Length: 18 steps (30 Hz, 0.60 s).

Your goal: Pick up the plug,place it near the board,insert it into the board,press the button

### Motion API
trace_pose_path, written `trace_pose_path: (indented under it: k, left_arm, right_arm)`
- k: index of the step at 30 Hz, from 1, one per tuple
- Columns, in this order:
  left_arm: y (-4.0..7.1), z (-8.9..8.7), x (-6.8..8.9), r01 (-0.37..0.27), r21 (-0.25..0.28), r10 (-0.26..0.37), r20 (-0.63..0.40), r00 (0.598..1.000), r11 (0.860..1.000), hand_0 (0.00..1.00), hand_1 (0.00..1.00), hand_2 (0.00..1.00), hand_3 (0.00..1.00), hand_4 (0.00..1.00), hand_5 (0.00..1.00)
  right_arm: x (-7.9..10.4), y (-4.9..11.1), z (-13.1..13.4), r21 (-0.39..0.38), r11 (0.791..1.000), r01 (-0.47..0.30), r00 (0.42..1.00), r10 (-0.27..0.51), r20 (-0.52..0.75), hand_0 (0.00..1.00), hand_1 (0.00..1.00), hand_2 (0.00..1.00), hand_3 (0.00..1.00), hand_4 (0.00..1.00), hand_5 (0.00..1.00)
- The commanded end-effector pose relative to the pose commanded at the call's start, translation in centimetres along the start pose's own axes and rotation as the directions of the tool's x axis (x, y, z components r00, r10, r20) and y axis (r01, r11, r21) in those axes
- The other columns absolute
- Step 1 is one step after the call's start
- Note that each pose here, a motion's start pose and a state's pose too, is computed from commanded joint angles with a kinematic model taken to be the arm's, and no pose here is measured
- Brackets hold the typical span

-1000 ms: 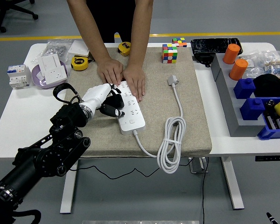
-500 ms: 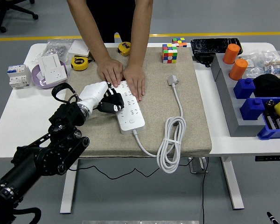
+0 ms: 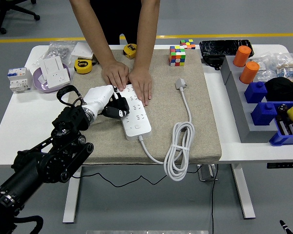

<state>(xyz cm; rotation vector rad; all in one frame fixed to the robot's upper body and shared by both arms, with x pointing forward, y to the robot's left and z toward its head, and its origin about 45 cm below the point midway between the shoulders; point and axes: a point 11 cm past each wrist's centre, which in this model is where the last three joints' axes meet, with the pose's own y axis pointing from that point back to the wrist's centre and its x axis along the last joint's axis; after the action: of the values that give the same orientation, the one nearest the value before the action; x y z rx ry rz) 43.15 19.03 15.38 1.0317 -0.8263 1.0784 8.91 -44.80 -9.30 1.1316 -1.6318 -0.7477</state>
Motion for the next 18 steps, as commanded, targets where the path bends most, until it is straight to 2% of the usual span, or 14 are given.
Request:
trace_pose_path:
  k: [5, 6, 11, 12, 18]
  left_arm:
    - [0.04, 0.09, -0.14, 0.004, -0.008, -0.004, -0.006, 1.000, 1.000, 0.468, 0.337, 0.249, 0.411, 0.665, 0.129]
    - [0.04, 0.10, -0.17, 0.005, -0.008, -0.005, -0.006, 1.000, 1.000, 0.413, 0.238, 0.232, 0.394, 0.663, 0.126]
    - [0.03, 0.18, -0.18, 0.008, -0.012, -0.008, -0.002, 1.000, 1.000, 0.413, 0.238, 0.232, 0.394, 0.663, 0.126]
    - [0.02, 0.18, -0.18, 0.009, -0.013, -0.009, -0.002, 1.000, 1.000, 0.373, 0.157, 0.224, 0.378, 0.661, 0.121]
    - [0.05, 0.16, -0.23, 0.005, -0.018, -0.005, -0.006, 1.000, 1.000, 0.362, 0.148, 0.223, 0.376, 0.665, 0.122]
  right_arm:
    - [0.02, 0.00, -0.02, 0.001, 1.000, 0.000, 1.000, 0.000, 0.001, 0.961, 0.834, 0.759, 0.784, 0.998, 0.998]
    - [0.02, 0.00, -0.01, 0.000, 1.000, 0.000, 1.000, 0.000, 0.001, 0.961, 0.835, 0.759, 0.783, 0.998, 0.998]
    - [0.07, 0.00, 0.01, 0.000, 1.000, -0.001, 1.000, 0.001, 0.002, 0.961, 0.835, 0.759, 0.783, 0.998, 0.998]
    - [0.08, 0.00, 0.00, 0.000, 1.000, -0.002, 1.000, 0.002, 0.002, 0.960, 0.835, 0.759, 0.783, 0.998, 0.998]
    - [0.14, 0.00, 0.02, 0.000, 1.000, -0.003, 1.000, 0.003, 0.001, 0.960, 0.835, 0.759, 0.783, 0.998, 0.998]
